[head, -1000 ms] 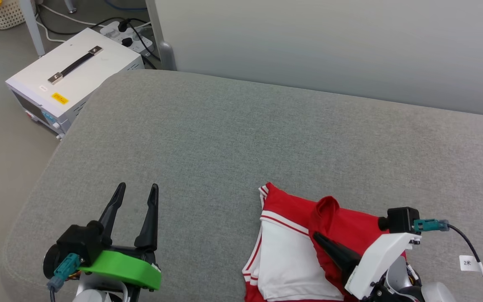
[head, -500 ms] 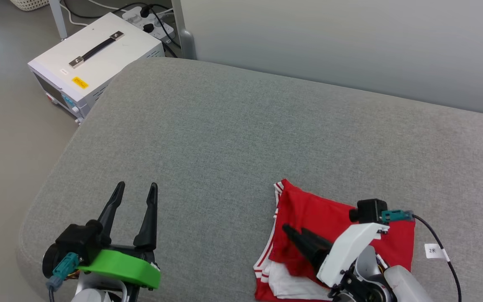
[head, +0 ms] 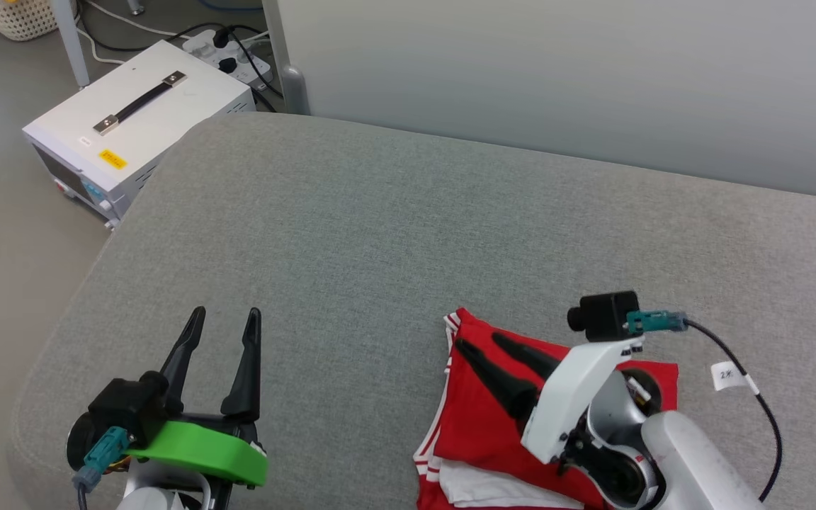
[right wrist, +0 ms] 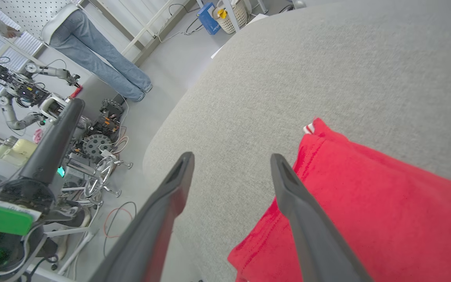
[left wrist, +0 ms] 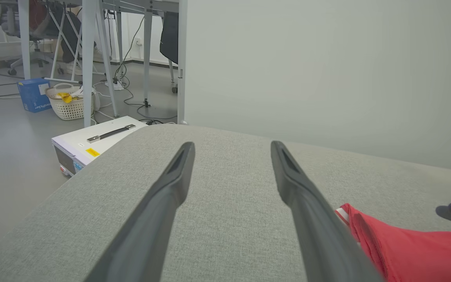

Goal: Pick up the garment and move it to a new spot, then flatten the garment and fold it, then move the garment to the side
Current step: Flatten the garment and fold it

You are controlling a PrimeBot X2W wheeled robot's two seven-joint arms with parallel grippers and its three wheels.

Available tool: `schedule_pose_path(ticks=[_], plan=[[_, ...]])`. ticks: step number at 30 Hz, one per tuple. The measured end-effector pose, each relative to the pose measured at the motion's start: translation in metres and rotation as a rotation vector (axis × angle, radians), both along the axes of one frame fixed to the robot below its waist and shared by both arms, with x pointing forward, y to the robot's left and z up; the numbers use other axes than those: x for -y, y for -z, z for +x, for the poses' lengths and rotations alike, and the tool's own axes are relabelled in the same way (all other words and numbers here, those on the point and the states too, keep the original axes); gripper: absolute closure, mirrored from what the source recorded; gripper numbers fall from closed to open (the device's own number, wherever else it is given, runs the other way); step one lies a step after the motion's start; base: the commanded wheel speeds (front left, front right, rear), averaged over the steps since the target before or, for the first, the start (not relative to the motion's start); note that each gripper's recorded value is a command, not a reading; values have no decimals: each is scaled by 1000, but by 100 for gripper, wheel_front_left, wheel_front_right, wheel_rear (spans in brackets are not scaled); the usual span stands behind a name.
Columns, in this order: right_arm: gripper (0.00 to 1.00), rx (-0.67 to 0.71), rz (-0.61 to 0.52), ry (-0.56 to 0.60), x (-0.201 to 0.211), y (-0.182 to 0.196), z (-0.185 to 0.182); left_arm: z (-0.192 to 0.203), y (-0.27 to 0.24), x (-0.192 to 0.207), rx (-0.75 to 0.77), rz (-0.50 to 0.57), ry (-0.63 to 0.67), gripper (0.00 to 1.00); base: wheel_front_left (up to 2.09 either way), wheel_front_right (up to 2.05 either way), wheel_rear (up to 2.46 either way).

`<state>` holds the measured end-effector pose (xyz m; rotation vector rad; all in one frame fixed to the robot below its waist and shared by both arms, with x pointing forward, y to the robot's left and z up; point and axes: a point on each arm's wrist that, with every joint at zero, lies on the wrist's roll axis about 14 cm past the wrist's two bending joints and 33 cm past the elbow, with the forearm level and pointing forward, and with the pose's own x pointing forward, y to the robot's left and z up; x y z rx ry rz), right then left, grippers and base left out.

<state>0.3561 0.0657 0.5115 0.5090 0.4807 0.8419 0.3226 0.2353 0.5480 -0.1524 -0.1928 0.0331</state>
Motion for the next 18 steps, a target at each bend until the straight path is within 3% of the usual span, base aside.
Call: schedule_pose_path(ticks=[9, 18], plan=[[0, 500, -328, 185, 85, -52, 52, 13, -10, 20, 35, -8, 63, 0, 0, 0, 0], [0, 727, -524, 427, 188, -88, 71, 27, -16, 45, 54, -22, 136, 0, 0, 0, 0]])
